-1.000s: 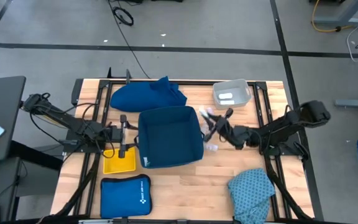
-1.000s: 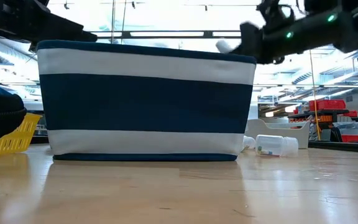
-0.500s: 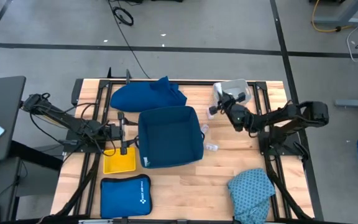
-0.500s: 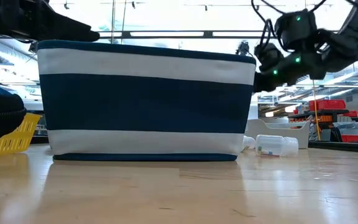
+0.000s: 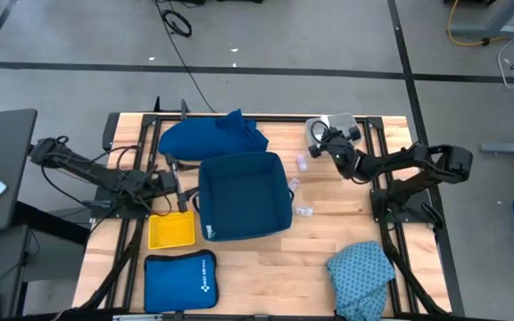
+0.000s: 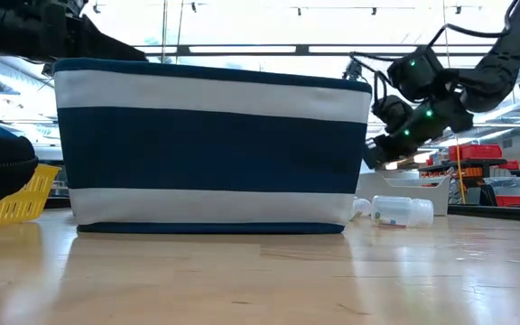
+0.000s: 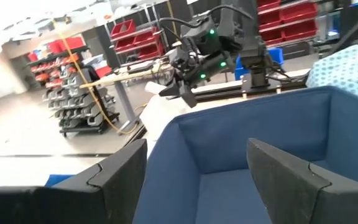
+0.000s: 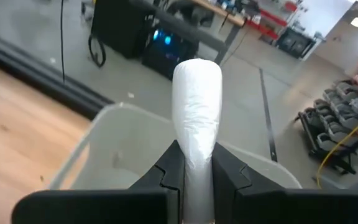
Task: Pick & place medical supplies in basket/bin
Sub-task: Put the white roll gauze into the gray bin
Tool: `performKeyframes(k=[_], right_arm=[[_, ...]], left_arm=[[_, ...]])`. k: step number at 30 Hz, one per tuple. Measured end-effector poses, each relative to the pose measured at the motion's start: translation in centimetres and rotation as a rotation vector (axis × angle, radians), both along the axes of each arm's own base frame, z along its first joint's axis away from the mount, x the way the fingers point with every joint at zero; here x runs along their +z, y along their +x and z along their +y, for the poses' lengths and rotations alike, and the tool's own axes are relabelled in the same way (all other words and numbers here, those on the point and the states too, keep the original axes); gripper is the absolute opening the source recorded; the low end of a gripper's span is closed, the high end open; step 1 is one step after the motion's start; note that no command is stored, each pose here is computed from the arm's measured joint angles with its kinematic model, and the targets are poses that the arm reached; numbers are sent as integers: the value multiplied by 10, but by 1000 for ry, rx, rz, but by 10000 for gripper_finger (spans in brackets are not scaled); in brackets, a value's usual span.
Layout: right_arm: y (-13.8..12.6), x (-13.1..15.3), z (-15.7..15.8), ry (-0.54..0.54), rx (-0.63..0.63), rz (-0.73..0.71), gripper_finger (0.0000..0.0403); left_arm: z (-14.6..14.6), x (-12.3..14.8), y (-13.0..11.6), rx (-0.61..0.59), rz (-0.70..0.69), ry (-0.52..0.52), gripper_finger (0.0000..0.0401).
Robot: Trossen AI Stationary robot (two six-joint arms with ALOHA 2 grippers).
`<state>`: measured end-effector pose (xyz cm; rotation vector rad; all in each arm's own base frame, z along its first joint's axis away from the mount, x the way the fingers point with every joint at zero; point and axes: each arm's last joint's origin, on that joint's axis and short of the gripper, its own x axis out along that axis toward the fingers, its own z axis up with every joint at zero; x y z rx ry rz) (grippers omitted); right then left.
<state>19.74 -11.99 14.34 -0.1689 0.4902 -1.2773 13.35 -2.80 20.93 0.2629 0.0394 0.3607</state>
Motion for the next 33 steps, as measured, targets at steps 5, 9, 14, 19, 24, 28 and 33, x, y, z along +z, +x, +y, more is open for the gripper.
performKeyframes(k=[5, 9, 14, 19, 24, 28, 33], right_arm=[[-5, -6, -5, 58, 6, 27, 42], [-9, -11, -11, 139, 10, 33, 42], [-12, -14, -17, 233, 12, 53, 42], [-12, -15, -19, 303, 33, 73, 42], [-13, -14, -21, 363, 16, 124, 42], [-11, -13, -21, 410, 42, 142, 42], [-11, -13, -21, 435, 45, 139, 42]], left_arm=[[2, -2, 2, 20, 9, -14, 280], [4, -4, 4, 34, 25, -9, 280], [6, -5, 5, 45, 32, -7, 280], [6, -5, 5, 42, 33, -6, 280], [6, -5, 5, 40, 33, -6, 280], [6, -5, 5, 41, 33, -6, 280], [6, -5, 5, 40, 31, -10, 280]])
